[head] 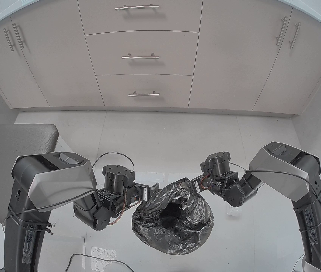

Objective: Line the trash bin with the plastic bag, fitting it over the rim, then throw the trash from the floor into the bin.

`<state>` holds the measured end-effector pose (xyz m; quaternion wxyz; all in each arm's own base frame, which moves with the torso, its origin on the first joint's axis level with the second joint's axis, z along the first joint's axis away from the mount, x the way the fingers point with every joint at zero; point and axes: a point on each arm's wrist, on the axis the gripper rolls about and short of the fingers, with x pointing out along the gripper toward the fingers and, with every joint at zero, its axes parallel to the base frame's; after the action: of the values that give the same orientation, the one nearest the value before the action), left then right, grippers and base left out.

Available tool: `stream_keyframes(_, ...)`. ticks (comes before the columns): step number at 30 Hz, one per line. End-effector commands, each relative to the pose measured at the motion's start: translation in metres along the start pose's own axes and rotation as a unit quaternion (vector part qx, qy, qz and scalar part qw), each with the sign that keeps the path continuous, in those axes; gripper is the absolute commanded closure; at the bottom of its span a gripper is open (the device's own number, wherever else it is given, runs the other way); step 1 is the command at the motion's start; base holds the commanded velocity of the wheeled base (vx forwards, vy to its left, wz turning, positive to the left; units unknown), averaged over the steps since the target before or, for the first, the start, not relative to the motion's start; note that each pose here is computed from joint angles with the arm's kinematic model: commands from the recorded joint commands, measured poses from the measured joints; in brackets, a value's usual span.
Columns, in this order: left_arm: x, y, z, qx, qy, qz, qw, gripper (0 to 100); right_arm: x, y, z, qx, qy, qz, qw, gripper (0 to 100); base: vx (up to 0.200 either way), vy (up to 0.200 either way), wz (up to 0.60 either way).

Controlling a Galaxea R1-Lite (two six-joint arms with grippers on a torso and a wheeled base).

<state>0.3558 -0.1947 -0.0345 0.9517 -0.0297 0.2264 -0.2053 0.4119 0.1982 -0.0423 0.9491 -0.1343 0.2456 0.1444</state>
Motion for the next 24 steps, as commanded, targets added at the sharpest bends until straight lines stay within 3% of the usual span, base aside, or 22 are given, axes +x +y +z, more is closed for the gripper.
stream_keyframes(1, 0.000, 0.000, 0.000, 0.000, -0.001, 0.000, 1.0000, 0, 0.004, 0.000, -0.005, -0.001, 0.008, 0.000, 1.0000, 0, 0.000, 0.000, 0.00)
stream_keyframes(13, -0.005, -0.003, 0.002, -0.002, 0.001, -0.002, 1.0000, 0, -0.009, -0.001, 0.013, 0.000, -0.005, 0.001, 1.0000, 0, 0.000, 0.000, 0.00)
stream_keyframes(18, -0.021, -0.012, 0.014, -0.044, -0.008, -0.012, 0.9989, 0, -0.042, -0.007, 0.026, 0.001, -0.008, 0.007, 0.9999, 0, 0.000, 0.000, 0.00)
stream_keyframes(22, -0.024, -0.012, 0.016, -0.044, -0.009, -0.014, 0.9989, 0, -0.079, -0.007, 0.027, 0.024, -0.005, 0.078, 0.9966, 0, 0.000, 0.000, 0.00)
stream_keyframes(23, -0.023, -0.012, 0.016, -0.040, -0.007, -0.014, 0.9991, 0, -0.091, -0.006, 0.029, 0.049, -0.008, 0.119, 0.9916, 0, 0.000, 0.000, 0.00)
stream_keyframes(24, -0.023, -0.012, 0.016, -0.039, -0.006, -0.014, 0.9991, 0, -0.093, -0.007, 0.030, 0.055, -0.010, 0.130, 0.9900, 0, 0.000, 0.000, 0.00)
